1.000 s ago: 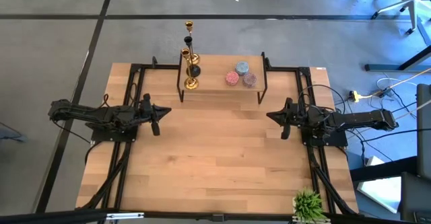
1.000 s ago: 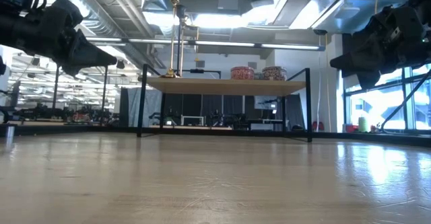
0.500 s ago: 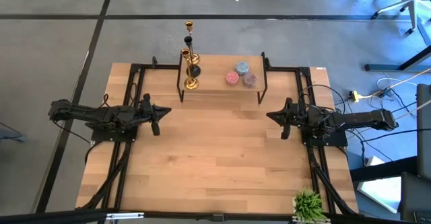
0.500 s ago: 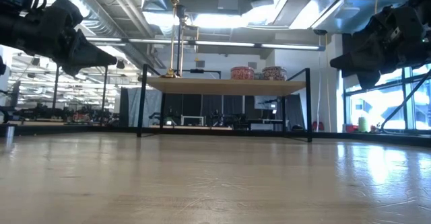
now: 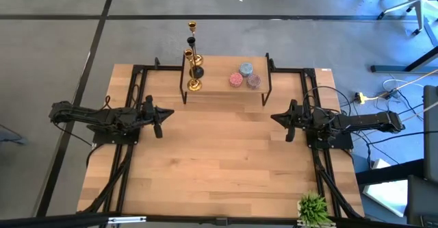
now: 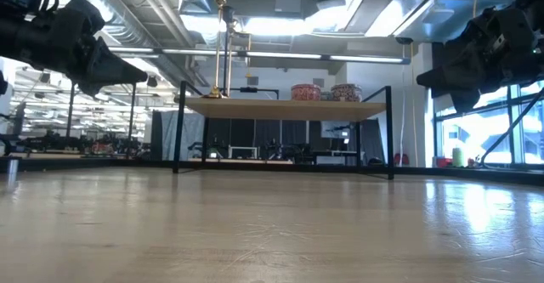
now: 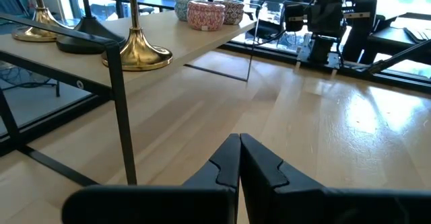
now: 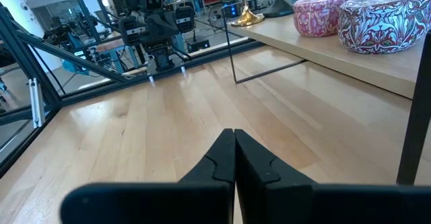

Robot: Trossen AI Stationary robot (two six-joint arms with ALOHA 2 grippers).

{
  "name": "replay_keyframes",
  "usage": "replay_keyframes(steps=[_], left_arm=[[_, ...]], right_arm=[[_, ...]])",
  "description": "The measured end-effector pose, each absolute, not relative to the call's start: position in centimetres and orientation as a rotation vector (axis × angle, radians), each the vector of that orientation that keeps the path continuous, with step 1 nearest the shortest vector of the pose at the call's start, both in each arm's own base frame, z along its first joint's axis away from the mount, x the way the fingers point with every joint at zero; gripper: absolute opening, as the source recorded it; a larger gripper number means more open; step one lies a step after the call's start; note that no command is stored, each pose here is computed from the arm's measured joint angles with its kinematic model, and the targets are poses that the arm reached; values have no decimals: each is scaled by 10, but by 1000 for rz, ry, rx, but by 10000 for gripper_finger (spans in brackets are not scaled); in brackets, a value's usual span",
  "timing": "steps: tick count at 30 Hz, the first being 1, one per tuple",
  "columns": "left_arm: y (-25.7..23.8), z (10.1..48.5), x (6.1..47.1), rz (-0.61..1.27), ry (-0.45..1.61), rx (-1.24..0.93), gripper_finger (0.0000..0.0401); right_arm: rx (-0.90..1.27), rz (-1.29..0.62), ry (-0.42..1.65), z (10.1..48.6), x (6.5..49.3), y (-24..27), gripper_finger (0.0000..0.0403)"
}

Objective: Pick & Place candle stick holders
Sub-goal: Return to Home Position

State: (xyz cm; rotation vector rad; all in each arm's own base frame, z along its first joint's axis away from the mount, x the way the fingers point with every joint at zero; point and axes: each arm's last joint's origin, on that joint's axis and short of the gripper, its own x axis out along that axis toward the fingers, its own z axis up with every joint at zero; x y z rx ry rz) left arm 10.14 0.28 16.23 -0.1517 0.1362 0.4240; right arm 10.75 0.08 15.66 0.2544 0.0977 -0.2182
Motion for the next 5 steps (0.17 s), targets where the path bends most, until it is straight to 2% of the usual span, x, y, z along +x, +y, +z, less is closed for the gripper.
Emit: replay_keyframes(steps=[5], left_arm=[[3,162,101,424,136,-152,2]], right_arm=[[254,-219,98,157,108,1,0]])
